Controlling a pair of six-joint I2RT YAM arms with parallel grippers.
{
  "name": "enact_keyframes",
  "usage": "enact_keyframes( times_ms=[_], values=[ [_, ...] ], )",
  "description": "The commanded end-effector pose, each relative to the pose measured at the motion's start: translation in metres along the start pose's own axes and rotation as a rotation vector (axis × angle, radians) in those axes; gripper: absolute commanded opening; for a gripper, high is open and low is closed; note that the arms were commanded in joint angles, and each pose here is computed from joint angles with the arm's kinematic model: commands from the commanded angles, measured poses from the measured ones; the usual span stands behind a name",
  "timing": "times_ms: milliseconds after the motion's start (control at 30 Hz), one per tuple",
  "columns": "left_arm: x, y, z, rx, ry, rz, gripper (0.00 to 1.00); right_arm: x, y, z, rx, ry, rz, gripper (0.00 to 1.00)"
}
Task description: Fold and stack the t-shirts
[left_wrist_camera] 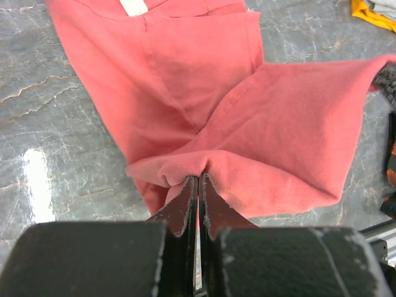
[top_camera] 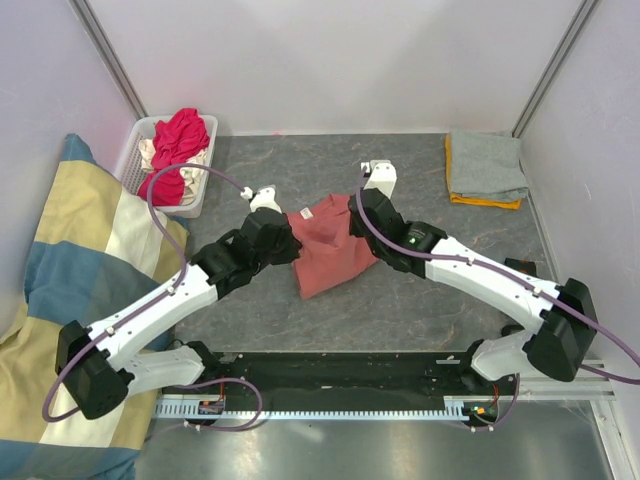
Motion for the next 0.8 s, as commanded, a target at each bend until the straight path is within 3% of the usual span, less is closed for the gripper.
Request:
enact_keyframes(
  times_ms=[0, 267, 767],
  values=[
    [0.012, -0.001, 0.019, 0.01, -0.039, -0.041, 0.02, 0.02, 0.013, 0.028, 0.026, -0.039, 0.059, 0.0],
    [0.052, 0.028, 0.013, -0.04, 0.002, -0.004, 0.02, 0.095, 0.016, 0.017, 0.018, 0.048, 0.103, 0.0],
    [0.115, 0.089, 0.031, -0.114, 0.021, 0.036, 0.02, 0.185, 0.007, 0.025, 0.052, 0.077, 0.113, 0.0]
  ],
)
Point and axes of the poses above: each gripper's point midway between its finger pads, its own x axis out along the fingers, its own y axis along the line the jaws close on, z = x × y, the point moved 5 cm from there along -x, back along the fingers, and after that the axes turned 11 degrees about x, right-handed, at the moved point
